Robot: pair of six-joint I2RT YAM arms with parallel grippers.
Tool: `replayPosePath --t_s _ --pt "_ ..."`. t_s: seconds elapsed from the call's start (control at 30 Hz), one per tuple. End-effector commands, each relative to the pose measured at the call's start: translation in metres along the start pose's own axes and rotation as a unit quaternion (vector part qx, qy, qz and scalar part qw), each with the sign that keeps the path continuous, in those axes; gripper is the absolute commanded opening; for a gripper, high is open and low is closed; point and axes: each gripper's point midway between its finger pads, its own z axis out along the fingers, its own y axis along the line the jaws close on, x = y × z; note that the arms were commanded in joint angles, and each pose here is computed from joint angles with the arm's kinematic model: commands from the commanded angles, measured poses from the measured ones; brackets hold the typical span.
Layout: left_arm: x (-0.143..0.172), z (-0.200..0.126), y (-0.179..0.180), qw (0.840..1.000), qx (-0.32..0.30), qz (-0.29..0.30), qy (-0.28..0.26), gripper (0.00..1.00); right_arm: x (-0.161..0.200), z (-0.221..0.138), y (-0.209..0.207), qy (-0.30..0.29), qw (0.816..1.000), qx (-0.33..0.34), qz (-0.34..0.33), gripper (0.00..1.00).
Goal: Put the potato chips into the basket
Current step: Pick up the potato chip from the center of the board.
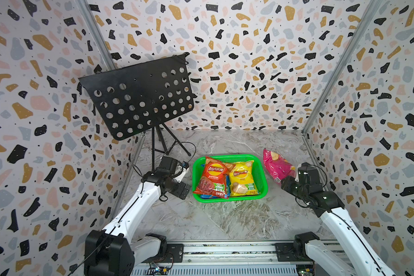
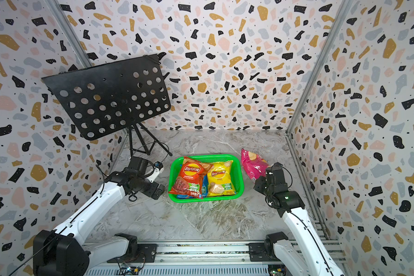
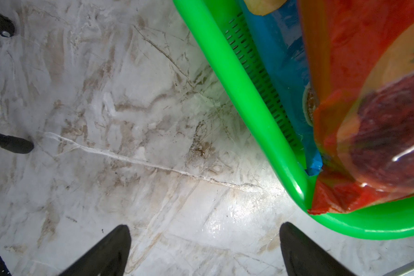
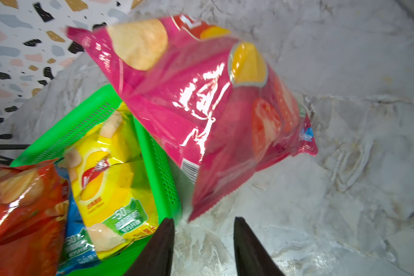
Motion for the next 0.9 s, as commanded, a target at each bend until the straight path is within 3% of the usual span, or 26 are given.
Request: replayPosePath --t_s 0.0,0.07,0.2,0.4,0.6,0.73,0.87 --pt "-0.004 -0.002 0.003 1.000 -0.004 -0.006 -0.003 1.00 -0.017 -0.019 0.010 0.000 0.998 0.005 -0.059 0.51" --pt "-0.004 -0.001 0.003 1.000 -0.004 -0.006 -0.002 1.00 -0.026 -0.012 0.013 0.018 0.996 0.021 -0.081 0.58" --pt "-0.003 0.000 0.004 1.000 -0.008 -0.007 0.000 1.00 -0.047 0.014 0.017 0.066 0.994 0.029 -0.085 0.60" --pt "-0.002 0.000 0.006 1.000 -0.014 -0.006 0.000 1.00 -0.074 0.058 -0.031 0.093 0.990 0.092 -0.048 0.64" --pt "-0.004 0.000 0.005 1.000 -0.011 -0.005 -0.002 1.00 -0.062 0.096 -0.011 0.140 0.990 -0.003 -0.012 0.64" --pt "-0.003 0.000 0.007 1.000 -0.016 -0.005 0.000 1.00 -0.036 0.095 0.003 0.168 0.984 -0.059 0.010 0.62" --pt "-0.004 -0.003 0.008 1.000 -0.022 -0.005 -0.007 1.00 -0.018 0.082 -0.004 0.159 0.986 -0.054 0.009 0.60"
